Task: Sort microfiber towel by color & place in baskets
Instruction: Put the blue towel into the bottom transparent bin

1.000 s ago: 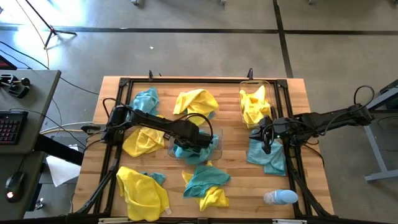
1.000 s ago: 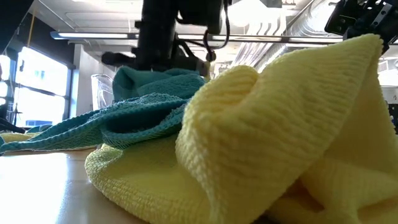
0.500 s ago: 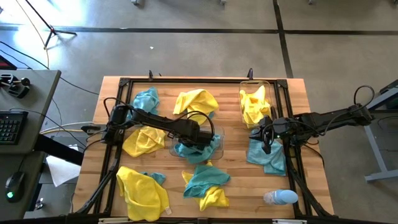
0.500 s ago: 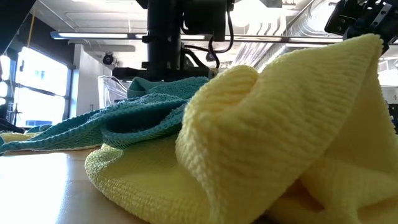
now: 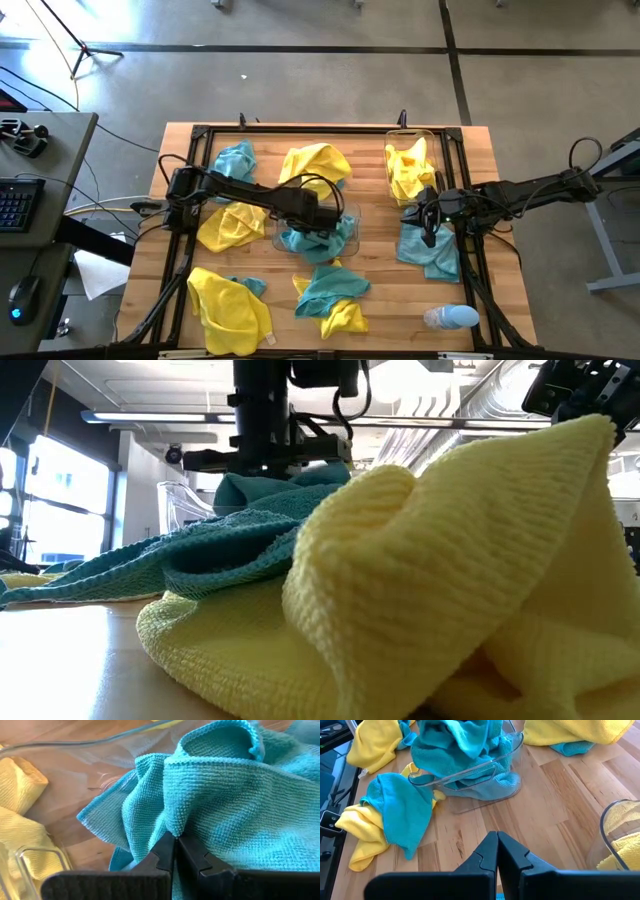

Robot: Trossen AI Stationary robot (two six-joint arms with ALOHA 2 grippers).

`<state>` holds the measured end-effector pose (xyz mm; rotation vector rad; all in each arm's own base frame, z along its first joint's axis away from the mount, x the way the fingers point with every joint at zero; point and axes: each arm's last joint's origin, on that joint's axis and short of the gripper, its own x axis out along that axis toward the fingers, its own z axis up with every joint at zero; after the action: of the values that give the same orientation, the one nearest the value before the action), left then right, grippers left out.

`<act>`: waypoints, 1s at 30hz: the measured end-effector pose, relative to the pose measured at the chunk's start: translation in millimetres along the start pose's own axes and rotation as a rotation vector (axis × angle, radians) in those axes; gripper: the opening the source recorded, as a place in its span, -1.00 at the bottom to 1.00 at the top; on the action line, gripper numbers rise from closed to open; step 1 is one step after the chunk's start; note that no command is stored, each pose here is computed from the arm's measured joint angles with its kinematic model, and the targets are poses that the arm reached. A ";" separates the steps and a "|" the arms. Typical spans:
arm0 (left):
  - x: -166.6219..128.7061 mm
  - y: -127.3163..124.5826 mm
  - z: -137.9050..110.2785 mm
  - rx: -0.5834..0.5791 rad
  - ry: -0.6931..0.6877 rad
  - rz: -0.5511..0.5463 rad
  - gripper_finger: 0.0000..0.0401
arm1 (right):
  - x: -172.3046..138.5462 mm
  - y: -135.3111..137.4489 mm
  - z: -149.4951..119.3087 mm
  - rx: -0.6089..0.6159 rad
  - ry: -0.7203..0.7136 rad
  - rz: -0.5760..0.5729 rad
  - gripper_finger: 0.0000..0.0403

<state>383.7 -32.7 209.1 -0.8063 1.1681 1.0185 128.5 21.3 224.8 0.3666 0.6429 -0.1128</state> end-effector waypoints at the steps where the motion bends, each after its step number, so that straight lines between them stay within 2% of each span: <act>1: -1.2 0.6 0.1 0.000 0.000 0.000 -0.99 | 0.1 0.0 -0.1 0.000 0.001 0.000 -1.00; 5: -1.9 1.4 2.1 -0.006 0.013 -0.007 -0.92 | 0.1 0.0 0.0 0.000 0.001 0.000 -1.00; 15: -8.8 5.6 8.0 -0.025 0.048 -0.035 -0.42 | 0.0 0.0 -0.1 0.000 0.001 0.000 -1.00; 20: -36.7 14.3 8.6 -0.034 0.014 -0.107 -0.37 | 0.1 0.0 -0.1 -0.005 0.001 -0.001 -1.00; 25: -71.6 27.4 9.1 -0.047 -0.081 -0.194 -0.37 | 0.0 0.0 -0.1 -0.005 0.001 0.000 -1.00; 30: -103.3 27.9 3.6 -0.065 -0.149 -0.381 -0.37 | 0.1 0.5 0.9 -0.003 -0.010 0.005 -1.00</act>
<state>351.0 -41.4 310.6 -0.9455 0.8180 0.7867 129.2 21.4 225.6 0.3646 0.6327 -0.1086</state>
